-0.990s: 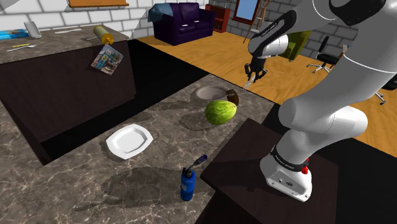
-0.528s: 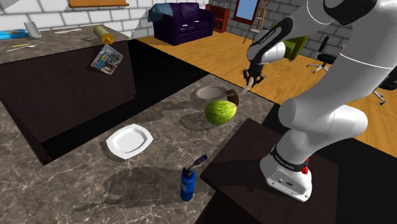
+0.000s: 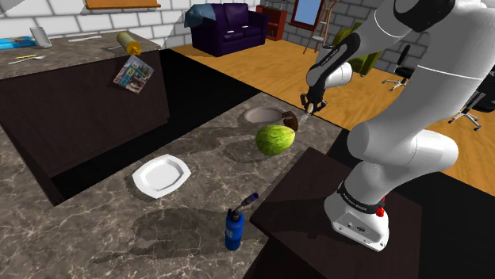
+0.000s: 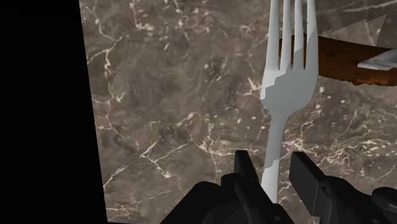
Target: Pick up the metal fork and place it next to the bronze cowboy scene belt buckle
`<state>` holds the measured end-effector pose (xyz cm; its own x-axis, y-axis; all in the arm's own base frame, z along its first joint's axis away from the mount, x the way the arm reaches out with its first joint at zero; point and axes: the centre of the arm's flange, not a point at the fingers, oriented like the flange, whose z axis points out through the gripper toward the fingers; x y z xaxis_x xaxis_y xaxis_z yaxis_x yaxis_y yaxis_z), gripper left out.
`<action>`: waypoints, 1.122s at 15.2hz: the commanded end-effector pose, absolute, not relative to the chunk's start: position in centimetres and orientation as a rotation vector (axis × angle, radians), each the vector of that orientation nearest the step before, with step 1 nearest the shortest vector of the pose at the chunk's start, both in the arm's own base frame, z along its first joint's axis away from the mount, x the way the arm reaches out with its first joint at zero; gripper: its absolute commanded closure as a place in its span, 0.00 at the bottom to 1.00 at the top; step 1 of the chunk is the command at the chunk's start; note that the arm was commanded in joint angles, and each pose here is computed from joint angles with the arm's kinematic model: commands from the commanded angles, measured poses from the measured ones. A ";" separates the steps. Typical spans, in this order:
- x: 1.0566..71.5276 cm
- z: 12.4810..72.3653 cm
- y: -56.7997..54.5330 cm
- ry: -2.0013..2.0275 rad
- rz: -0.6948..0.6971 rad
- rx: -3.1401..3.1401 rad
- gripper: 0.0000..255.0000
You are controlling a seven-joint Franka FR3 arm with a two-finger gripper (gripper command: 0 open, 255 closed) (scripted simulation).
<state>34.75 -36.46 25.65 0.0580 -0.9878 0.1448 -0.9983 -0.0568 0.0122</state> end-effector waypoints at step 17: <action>34.7 16.6 -36.4 -2.079 0.149 2.203 1.00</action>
